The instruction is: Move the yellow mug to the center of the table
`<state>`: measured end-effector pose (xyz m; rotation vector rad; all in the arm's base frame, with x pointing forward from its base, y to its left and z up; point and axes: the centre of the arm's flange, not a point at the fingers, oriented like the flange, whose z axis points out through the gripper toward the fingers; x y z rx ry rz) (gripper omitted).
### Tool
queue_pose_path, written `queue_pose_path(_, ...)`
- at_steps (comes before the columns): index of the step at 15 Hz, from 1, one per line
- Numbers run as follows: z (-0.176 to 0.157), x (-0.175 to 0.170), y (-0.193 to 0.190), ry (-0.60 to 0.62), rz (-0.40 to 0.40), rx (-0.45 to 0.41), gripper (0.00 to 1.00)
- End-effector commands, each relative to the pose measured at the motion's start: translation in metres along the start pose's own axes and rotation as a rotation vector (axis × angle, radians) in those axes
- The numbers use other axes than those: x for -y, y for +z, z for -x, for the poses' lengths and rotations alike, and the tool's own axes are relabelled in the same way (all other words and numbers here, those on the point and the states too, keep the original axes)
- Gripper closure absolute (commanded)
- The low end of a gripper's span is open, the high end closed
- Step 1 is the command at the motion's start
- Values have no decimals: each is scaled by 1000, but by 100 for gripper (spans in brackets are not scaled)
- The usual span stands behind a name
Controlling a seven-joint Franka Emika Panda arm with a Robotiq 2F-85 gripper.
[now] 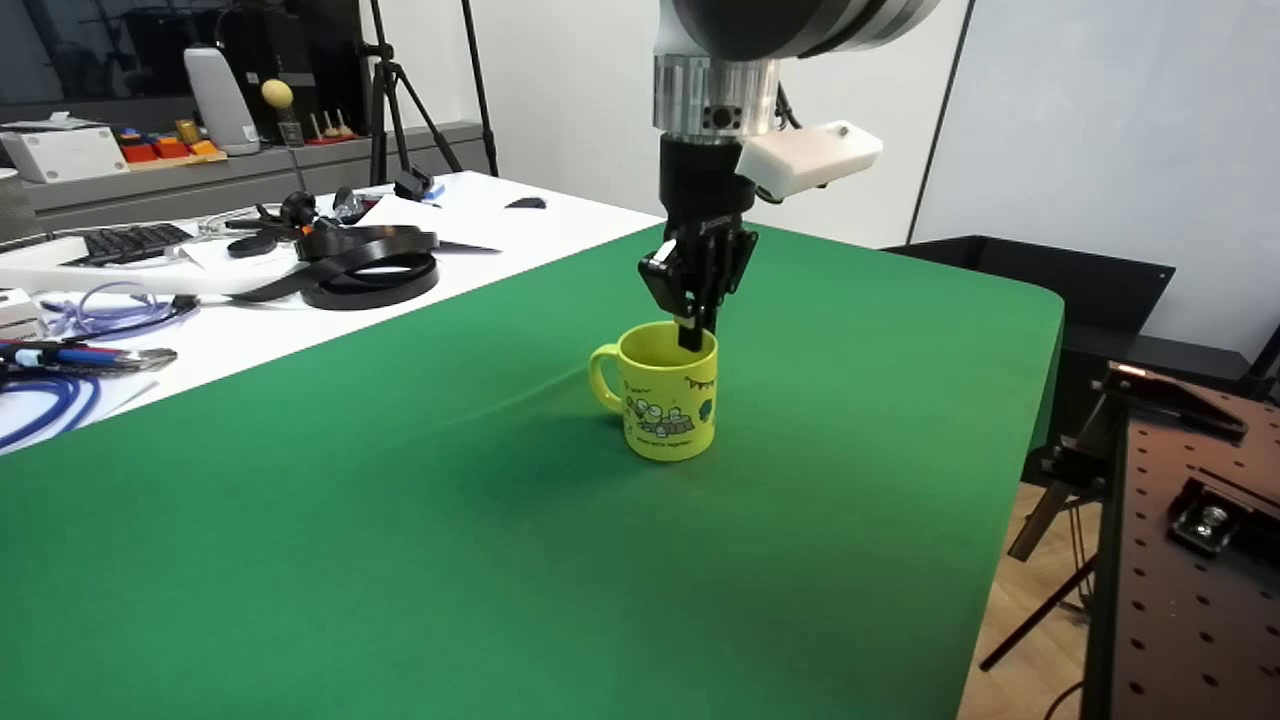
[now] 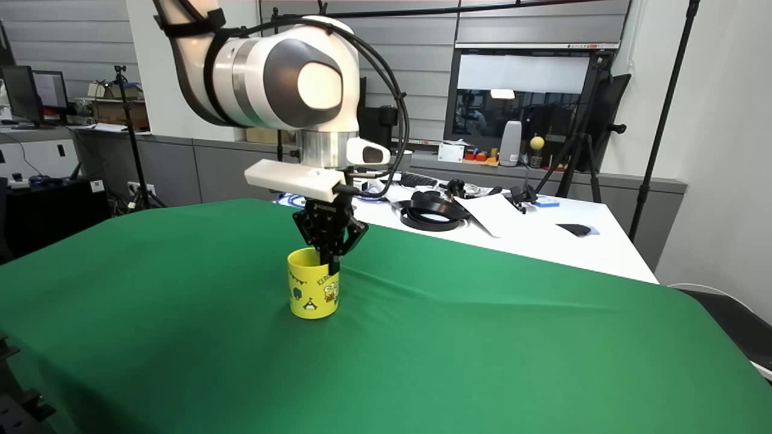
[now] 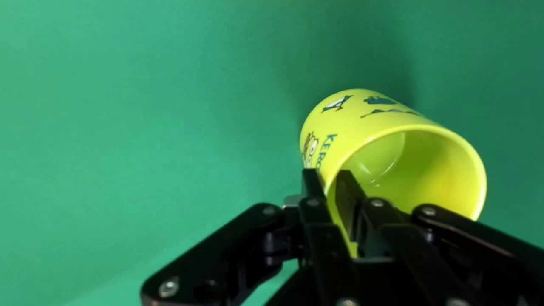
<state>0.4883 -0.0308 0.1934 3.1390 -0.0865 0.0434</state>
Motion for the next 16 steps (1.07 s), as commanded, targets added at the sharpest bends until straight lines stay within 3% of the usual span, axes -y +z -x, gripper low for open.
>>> queue_pose_path(1, 14, -3, -12, 60, -31, -35, 53)
queue_pose_path(9, 15, 9, -52, 71, -93, -23, 1)
queue_pose_path(16, 16, 15, -79, -32, -192, 117, 0)
